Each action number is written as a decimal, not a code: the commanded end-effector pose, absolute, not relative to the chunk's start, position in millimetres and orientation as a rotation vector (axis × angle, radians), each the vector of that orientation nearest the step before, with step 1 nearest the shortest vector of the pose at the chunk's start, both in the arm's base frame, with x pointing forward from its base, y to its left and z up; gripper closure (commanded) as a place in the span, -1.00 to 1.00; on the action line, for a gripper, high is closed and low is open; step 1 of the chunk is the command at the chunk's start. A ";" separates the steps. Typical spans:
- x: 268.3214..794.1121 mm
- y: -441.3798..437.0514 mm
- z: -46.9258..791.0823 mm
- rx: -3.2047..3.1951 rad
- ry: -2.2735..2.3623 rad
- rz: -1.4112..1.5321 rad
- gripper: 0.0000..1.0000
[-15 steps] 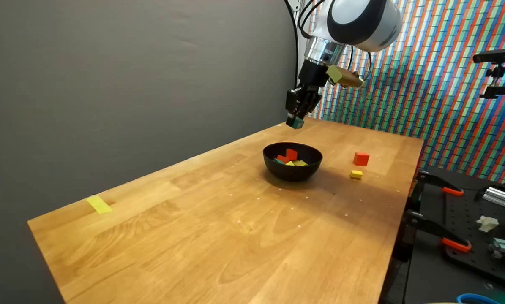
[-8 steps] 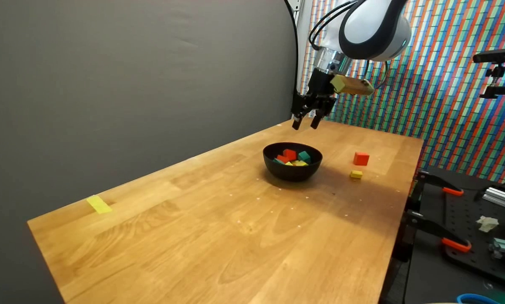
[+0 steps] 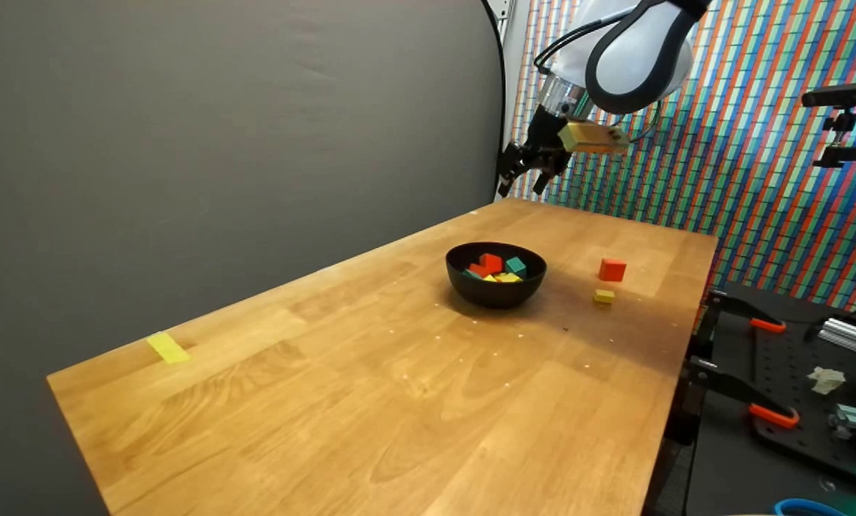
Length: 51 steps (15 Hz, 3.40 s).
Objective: Place all the blocks inside the black bowl
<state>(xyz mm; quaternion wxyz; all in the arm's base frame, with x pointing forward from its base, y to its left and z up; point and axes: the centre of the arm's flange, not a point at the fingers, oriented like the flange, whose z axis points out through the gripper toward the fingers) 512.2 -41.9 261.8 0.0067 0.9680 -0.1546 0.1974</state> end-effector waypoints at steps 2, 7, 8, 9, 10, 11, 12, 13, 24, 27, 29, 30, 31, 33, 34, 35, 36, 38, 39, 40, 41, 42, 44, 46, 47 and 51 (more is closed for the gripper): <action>572.1 -55.2 228.1 3.041 -0.407 0.591 -1.00; 621.0 -62.2 187.9 3.058 -0.393 0.495 -1.00; 628.1 -64.8 180.8 3.061 -0.399 0.462 -1.00; 634.0 -68.5 173.3 3.059 -0.409 0.428 -1.00; 638.4 -72.1 167.3 3.062 -0.415 0.396 -1.00; 642.0 -75.9 160.9 3.064 -0.421 0.368 -1.00; 645.2 -79.9 155.2 3.069 -0.429 0.340 -1.00; 648.1 -82.9 150.1 3.071 -0.435 0.312 -1.00; 645.1 -86.7 153.5 3.050 -0.426 0.150 0.70; 634.0 -81.8 170.2 3.018 -0.422 0.213 0.67; 622.0 -70.7 196.4 2.989 -0.378 0.299 0.67; 611.3 -60.9 214.8 2.979 -0.370 0.347 0.67; 602.6 -51.9 228.8 2.979 -0.367 0.390 0.67; 582.7 -29.7 245.7 3.064 -0.424 0.420 0.67; 569.3 -15.9 251.6 3.082 -0.430 0.436 0.68; 554.2 -2.3 254.2 3.110 -0.435 0.420 0.68; 539.8 8.6 253.0 3.134 -0.445 0.396 0.67; 516.1 24.6 246.2 3.173 -0.456 0.333 0.67; 505.8 30.8 242.5 3.187 -0.469 0.317 0.67; 496.1 35.2 237.6 3.198 -0.469 0.302 0.67; 487.7 38.8 233.1 3.203 -0.471 0.302 0.11; 479.9 42.0 229.9 3.199 -0.483 0.320 -0.20; 497.3 43.7 220.8 3.187 -0.455 0.276 -0.48; 491.7 43.8 215.9 3.186 -0.453 0.264 -0.29; 492.7 43.7 215.6 3.186 -0.453 0.264 -0.94; 458.9 7.4 245.1 3.128 -0.578 0.271 -1.00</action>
